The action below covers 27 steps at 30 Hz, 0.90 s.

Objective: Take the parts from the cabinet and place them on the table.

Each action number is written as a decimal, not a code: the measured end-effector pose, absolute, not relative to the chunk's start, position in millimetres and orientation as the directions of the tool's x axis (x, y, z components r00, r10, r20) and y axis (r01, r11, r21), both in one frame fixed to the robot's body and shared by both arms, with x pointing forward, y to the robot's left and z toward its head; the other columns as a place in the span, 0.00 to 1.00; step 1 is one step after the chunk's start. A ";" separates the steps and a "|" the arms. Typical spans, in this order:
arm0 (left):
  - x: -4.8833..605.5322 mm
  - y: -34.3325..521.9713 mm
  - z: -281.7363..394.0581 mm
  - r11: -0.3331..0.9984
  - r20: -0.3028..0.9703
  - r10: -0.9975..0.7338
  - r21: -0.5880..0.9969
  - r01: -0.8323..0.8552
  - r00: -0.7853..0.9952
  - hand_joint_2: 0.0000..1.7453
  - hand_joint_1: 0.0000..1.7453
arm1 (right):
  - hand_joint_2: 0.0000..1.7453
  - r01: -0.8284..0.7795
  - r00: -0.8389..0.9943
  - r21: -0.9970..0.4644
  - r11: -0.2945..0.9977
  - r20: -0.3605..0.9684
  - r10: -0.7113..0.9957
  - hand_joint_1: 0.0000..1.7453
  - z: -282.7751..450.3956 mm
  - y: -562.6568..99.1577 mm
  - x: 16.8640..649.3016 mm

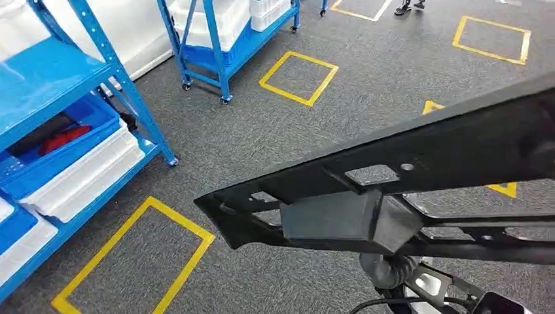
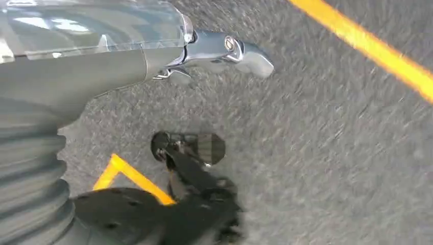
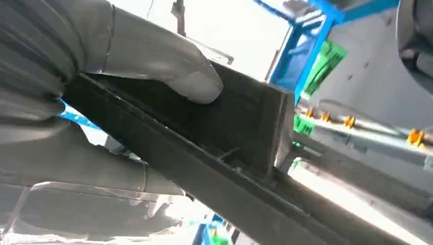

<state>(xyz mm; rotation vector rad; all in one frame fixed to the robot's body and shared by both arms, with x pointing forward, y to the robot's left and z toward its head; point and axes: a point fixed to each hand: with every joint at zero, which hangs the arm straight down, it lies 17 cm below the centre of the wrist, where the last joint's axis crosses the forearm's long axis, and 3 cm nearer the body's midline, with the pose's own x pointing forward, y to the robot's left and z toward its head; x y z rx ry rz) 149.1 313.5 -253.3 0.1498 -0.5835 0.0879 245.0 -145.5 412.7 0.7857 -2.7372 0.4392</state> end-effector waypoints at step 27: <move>147.7 321.6 -256.0 0.984 0.524 0.026 0.139 -0.115 0.851 1.00 0.00 | 1.00 -0.613 -0.725 -0.078 0.786 0.449 -0.521 1.00 373.3 -161.8 296.6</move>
